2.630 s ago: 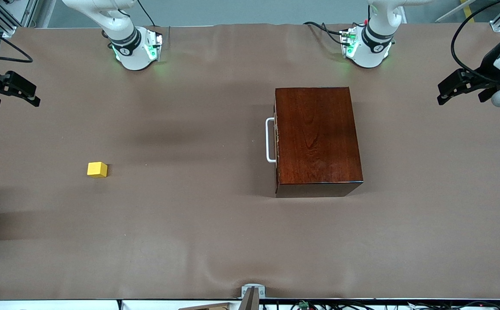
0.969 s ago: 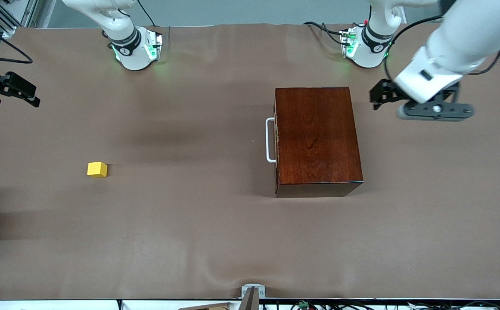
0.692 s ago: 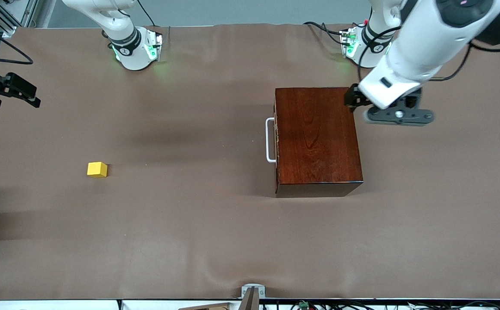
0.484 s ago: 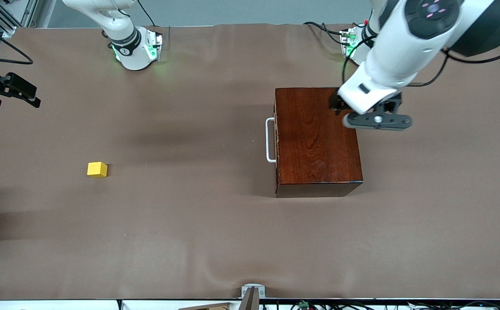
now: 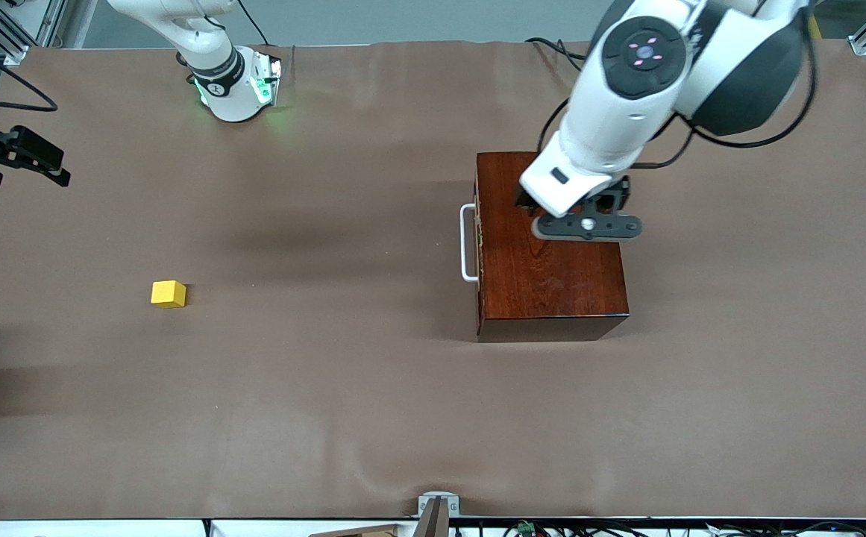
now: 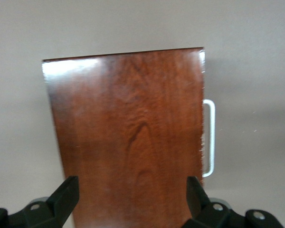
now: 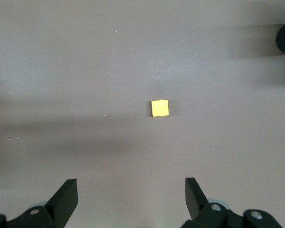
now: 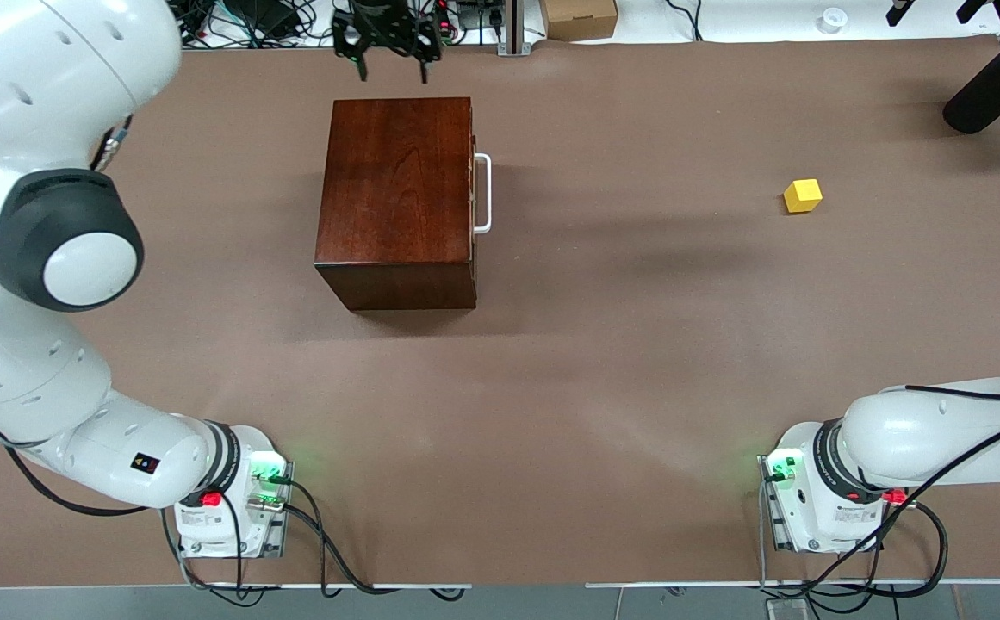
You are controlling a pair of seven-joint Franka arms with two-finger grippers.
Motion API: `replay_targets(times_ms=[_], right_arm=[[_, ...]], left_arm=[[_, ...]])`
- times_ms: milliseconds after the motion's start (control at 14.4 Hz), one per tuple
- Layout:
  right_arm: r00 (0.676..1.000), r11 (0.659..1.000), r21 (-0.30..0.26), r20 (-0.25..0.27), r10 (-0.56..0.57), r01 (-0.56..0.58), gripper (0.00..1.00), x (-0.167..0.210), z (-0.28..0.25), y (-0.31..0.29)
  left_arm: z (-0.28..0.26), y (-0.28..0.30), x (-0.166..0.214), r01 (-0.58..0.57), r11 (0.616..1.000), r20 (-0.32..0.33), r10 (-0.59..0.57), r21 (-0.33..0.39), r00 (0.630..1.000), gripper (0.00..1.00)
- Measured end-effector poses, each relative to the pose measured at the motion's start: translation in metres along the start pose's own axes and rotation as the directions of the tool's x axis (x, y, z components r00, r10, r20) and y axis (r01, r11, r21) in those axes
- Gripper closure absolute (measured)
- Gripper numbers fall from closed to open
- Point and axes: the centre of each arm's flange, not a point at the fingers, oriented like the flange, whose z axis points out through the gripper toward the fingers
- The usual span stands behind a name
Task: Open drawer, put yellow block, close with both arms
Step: 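Lower the left gripper and hook the white drawer handle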
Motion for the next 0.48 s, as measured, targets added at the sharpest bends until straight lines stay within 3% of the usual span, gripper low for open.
replay_targets(times_ms=[484], right_arm=[[1.000,1.000,0.000,0.000,0.000,0.000,0.00,0.000,0.000,0.000]], left_arm=[[0.040,0.081,-0.005,0.098,0.995,-0.026,-0.099,-0.031,0.995,0.00]])
